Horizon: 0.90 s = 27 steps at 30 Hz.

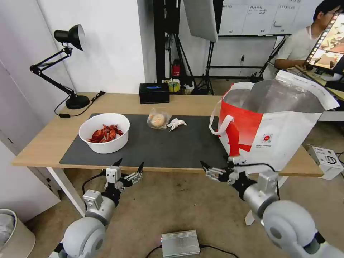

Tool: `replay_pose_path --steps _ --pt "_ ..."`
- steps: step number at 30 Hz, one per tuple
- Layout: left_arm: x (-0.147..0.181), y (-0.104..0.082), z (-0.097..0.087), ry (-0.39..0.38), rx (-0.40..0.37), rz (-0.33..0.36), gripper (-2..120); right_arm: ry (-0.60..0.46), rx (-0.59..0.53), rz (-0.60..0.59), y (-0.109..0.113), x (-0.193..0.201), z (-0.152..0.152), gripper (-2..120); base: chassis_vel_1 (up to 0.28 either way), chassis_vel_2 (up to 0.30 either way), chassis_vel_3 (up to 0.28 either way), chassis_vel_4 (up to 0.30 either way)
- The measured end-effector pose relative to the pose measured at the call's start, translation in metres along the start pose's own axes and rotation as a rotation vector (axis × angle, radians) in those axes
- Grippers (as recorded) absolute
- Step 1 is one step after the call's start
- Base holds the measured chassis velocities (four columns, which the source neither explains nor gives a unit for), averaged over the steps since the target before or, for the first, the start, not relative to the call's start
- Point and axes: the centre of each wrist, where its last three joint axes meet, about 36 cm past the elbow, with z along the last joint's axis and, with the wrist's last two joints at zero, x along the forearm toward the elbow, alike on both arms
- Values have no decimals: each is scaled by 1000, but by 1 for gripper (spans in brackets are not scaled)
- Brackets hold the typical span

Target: Pick up the trash from the table and place it into the takeout bag.

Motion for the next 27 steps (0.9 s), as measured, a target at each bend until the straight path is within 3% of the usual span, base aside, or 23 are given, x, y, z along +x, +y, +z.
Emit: replay_pose_path --steps 5,20,27 --pt "5 3 5 5 -5 -12 100 23 -3 10 5 3 11 100 0 0 0 0" --pt "13 2 -3 17 -38 -36 100 59 -26 11 17 4 19 100 0 0 0 0" --pt "9 4 0 16 -62 -41 100 47 -65 -40 25 -4 14 100 0 0 0 0"
